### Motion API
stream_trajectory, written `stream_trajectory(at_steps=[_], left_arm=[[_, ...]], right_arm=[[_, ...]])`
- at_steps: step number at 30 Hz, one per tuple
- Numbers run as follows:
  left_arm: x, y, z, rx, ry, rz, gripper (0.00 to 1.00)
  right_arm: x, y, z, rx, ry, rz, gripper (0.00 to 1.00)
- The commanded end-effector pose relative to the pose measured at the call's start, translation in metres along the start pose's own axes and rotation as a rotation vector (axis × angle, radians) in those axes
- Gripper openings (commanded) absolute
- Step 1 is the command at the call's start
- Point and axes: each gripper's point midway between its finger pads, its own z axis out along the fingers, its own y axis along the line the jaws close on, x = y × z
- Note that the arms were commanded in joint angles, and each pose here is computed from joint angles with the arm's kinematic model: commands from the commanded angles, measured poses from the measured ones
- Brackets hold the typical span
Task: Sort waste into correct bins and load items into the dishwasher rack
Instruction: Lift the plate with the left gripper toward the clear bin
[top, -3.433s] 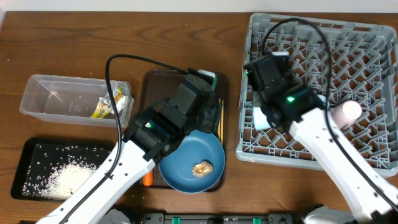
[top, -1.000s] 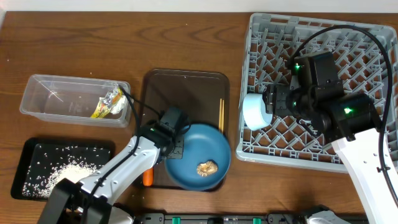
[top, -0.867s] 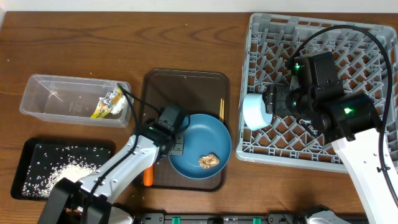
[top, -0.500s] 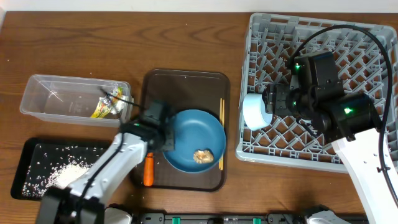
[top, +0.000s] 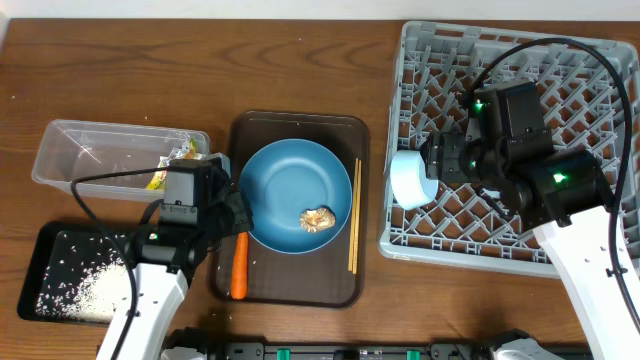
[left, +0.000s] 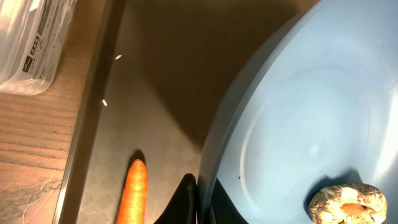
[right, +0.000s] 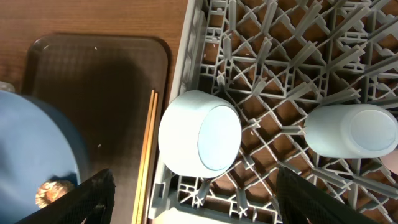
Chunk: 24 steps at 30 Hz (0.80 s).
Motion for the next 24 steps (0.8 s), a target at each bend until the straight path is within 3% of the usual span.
stream_trajectory(at_steps=[1, 8, 14, 15, 16, 18, 24], left_arm=[[-0.007, -0.005, -0.006, 0.015, -0.013, 0.052, 0.06], [0.01, 0.041, 0.019, -0.213, 0.11, 0.088, 0.06], [0.005, 0.046, 0.048, -0.221, 0.136, 0.104, 0.07], [0.005, 0.047, 0.049, -0.223, 0.14, 0.104, 0.17], [0.004, 0.046, 0.049, -0.223, 0.143, 0.107, 0.35], [0.0, 0.043, 0.042, -0.224, 0.146, 0.106, 0.5], [-0.02, 0.002, 0.004, -0.135, 0.144, 0.18, 0.54]], right_arm=[[-0.001, 0.0, -0.002, -0.003, -0.005, -0.016, 0.76], [-0.001, 0.0, -0.002, -0.004, -0.005, -0.016, 0.76], [-0.001, 0.0, -0.002, -0.003, -0.005, -0.016, 0.77], [-0.001, 0.0, -0.002, -0.003, -0.005, -0.016, 0.77], [-0.001, 0.0, -0.002, -0.003, -0.005, -0.016, 0.77], [-0.001, 0.0, -0.002, -0.003, -0.005, -0.016, 0.77], [-0.004, 0.0, -0.002, -0.003, -0.018, -0.016, 0.79]])
